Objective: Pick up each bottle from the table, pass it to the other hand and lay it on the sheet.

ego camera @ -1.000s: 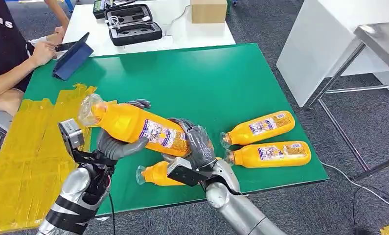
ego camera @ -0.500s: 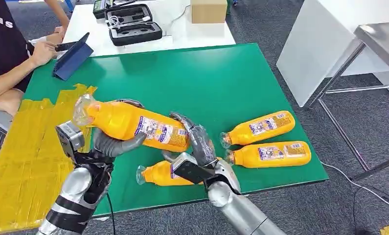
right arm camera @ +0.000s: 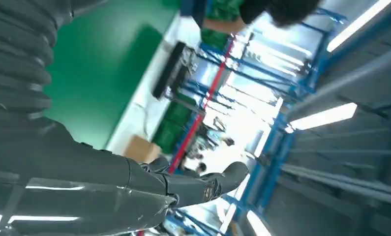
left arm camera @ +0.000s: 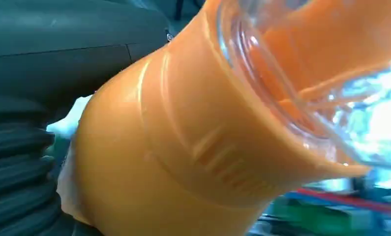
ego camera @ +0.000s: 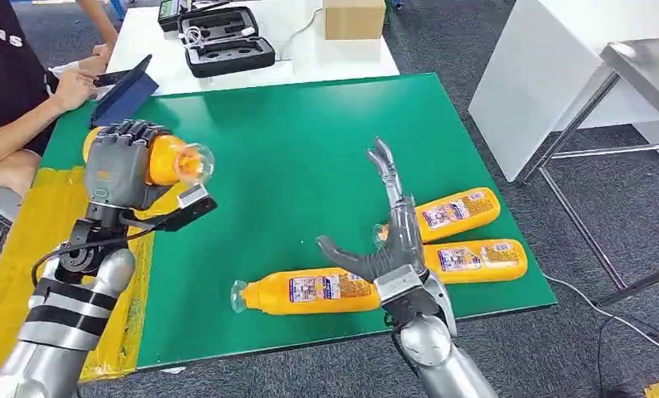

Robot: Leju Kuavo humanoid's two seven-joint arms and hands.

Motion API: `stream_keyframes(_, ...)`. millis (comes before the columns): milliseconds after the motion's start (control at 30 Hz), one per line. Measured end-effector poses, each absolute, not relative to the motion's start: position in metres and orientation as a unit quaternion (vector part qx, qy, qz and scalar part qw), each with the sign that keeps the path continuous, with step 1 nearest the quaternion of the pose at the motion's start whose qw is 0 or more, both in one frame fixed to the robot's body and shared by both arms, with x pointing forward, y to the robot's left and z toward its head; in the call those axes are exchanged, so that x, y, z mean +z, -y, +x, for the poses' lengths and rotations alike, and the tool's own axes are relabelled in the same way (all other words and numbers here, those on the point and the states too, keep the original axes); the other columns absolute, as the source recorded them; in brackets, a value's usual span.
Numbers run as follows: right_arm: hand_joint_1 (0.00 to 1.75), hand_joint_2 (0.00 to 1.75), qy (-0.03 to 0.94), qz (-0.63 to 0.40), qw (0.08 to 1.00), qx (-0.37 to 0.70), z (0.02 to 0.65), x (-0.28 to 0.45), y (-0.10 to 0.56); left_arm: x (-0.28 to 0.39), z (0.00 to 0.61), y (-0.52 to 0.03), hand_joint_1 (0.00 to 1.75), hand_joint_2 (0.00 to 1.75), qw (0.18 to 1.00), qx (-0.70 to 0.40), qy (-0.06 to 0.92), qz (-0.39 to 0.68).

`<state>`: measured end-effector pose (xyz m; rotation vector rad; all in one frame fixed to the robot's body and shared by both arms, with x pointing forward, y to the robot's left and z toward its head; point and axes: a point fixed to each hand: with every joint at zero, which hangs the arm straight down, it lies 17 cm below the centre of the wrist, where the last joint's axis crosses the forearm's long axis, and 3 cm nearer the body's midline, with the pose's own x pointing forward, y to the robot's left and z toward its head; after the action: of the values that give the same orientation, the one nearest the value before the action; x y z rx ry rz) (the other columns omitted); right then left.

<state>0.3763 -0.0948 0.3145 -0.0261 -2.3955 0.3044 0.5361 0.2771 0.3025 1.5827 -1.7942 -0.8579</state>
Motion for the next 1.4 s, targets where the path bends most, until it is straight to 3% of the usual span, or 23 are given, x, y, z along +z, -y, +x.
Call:
stream_keyframes(100,0.00,1.75,0.930,-0.029,0.347,0.119,0.370,0.321,0.105,0.273,0.568,-0.316,1.75,1.75,0.301,-0.407,0.530,0.680)
stream_keyframes(267,0.00,1.75,0.927,-0.048,0.349,0.129,0.368,0.322,0.116,0.197,0.602,-0.360,1.75,1.75,0.361,-0.530,0.379,0.667)
stream_keyframes(667,0.00,1.75,0.904,-0.096,0.368,0.197,0.374,0.304,0.107,0.073,0.578,-0.391,1.75,1.75,0.462,-0.635,0.251,0.567)
stream_keyframes(700,0.00,1.75,0.902,-0.098,0.370,0.201,0.374,0.302,0.106,0.066,0.575,-0.390,1.15,1.75,0.468,-0.637,0.249,0.560)
stream_keyframes(733,0.00,1.75,0.898,-0.106,0.371,0.211,0.375,0.298,0.104,0.059,0.571,-0.390,0.00,1.75,0.475,-0.639,0.249,0.551)
stream_keyframes(1033,0.00,1.75,0.832,-0.184,0.380,0.360,0.391,0.239,0.075,0.063,0.574,-0.372,0.00,1.75,0.516,-0.566,0.339,0.546)
stream_keyframes(1400,0.00,1.75,0.803,-0.184,0.383,0.417,0.395,0.208,0.064,0.060,0.573,-0.371,0.00,1.75,0.536,-0.550,0.353,0.535)
